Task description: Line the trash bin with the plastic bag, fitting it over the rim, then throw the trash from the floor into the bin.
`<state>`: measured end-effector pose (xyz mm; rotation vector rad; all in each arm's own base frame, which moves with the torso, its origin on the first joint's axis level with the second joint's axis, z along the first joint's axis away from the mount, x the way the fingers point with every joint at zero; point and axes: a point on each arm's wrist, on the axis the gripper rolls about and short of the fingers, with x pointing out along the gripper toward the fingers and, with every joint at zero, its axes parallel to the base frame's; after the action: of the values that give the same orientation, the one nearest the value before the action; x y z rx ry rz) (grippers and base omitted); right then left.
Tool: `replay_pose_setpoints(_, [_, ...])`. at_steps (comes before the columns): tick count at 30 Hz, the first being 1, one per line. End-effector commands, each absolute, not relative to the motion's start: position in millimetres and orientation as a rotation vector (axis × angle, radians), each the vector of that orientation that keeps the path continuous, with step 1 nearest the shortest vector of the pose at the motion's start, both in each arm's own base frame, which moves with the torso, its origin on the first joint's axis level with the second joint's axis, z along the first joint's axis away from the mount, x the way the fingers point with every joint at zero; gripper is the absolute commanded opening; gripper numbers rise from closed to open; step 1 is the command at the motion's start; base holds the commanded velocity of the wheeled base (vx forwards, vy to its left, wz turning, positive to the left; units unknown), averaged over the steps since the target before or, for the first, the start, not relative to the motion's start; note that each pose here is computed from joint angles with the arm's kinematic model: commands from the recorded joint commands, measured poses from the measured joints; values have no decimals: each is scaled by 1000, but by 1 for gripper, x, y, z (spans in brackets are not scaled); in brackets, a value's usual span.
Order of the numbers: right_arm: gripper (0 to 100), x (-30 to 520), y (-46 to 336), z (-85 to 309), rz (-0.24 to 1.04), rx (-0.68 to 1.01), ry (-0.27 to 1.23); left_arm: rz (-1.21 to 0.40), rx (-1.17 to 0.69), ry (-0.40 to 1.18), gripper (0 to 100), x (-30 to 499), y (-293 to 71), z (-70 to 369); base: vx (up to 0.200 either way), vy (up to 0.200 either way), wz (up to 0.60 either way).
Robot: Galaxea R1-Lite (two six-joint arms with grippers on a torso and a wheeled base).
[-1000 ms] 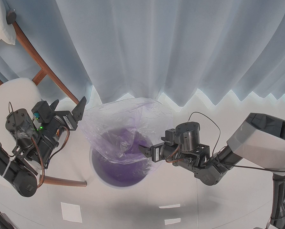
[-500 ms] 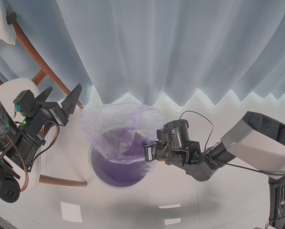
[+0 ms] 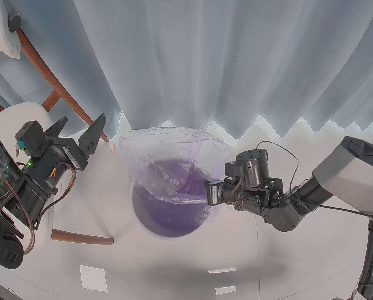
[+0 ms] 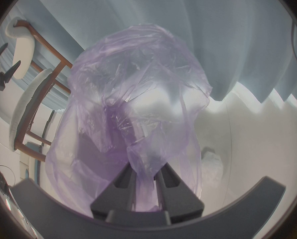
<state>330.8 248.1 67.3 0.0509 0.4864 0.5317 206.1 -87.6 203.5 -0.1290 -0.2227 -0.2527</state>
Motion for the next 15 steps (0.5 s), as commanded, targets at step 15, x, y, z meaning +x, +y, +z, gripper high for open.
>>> replay_pose_setpoints(15, [0, 276, 191, 17, 517, 184, 572, -339, -136, -97, 100, 200, -105, 175, 0, 0, 0])
